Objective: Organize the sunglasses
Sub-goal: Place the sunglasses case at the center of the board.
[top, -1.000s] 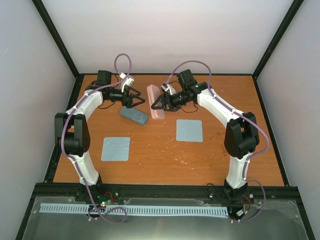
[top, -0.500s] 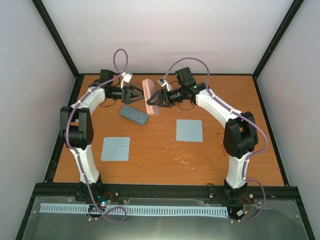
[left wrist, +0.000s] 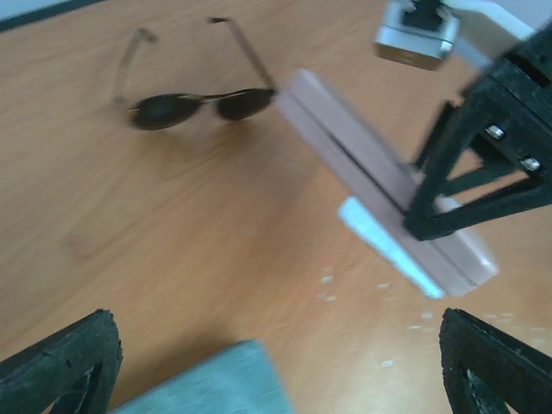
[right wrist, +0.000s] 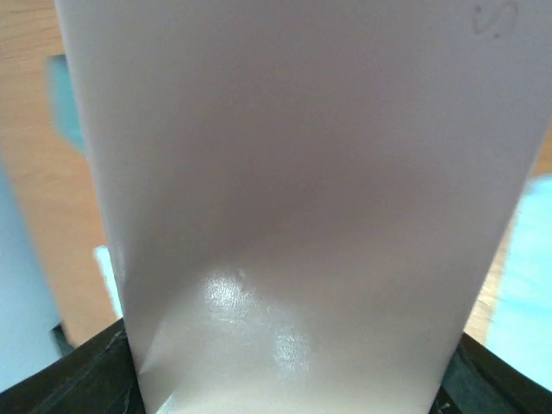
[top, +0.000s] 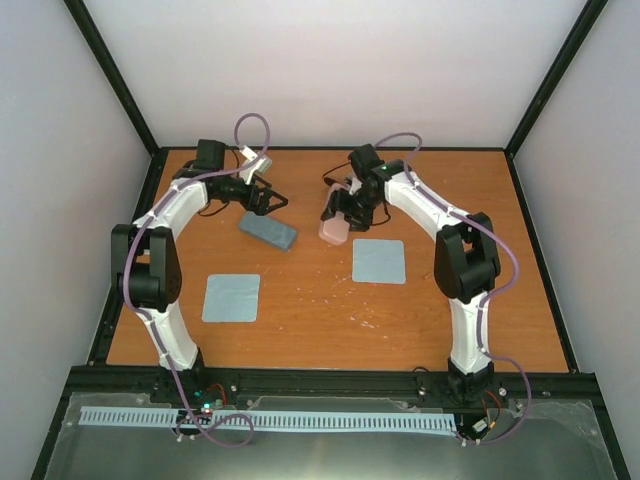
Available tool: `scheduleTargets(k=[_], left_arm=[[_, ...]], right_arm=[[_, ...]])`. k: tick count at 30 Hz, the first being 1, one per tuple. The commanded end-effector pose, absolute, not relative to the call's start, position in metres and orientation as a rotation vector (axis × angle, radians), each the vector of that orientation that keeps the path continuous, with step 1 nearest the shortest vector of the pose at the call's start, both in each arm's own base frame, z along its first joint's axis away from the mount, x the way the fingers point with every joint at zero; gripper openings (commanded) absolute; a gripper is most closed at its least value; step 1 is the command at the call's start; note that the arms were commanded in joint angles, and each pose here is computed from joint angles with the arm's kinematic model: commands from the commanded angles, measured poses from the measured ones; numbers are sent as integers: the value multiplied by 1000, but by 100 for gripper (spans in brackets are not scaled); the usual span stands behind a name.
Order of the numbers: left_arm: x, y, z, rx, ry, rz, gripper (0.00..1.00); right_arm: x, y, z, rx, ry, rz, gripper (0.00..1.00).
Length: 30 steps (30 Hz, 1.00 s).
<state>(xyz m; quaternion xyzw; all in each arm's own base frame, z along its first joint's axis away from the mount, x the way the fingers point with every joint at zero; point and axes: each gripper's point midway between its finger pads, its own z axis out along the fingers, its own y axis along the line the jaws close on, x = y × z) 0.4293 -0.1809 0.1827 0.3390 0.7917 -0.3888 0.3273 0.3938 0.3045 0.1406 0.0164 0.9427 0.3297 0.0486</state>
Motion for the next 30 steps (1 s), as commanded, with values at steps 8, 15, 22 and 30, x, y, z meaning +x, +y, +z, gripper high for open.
scheduleTargets(k=[8,15,22,30], left_arm=[[464,-126,164,893,2140,-391,100],[456,-122,157,890,2148,-358,99],[453,-120,158,886,2147,-343,100],[452,-121,160,890,2140,-347,100]], right_arm=[[367,265,38,423,3194,426,28],[362,284,12,400,3238,425,45],[361,297,25,331,3219,477,91],[356,285,61,303,3144,470,97]])
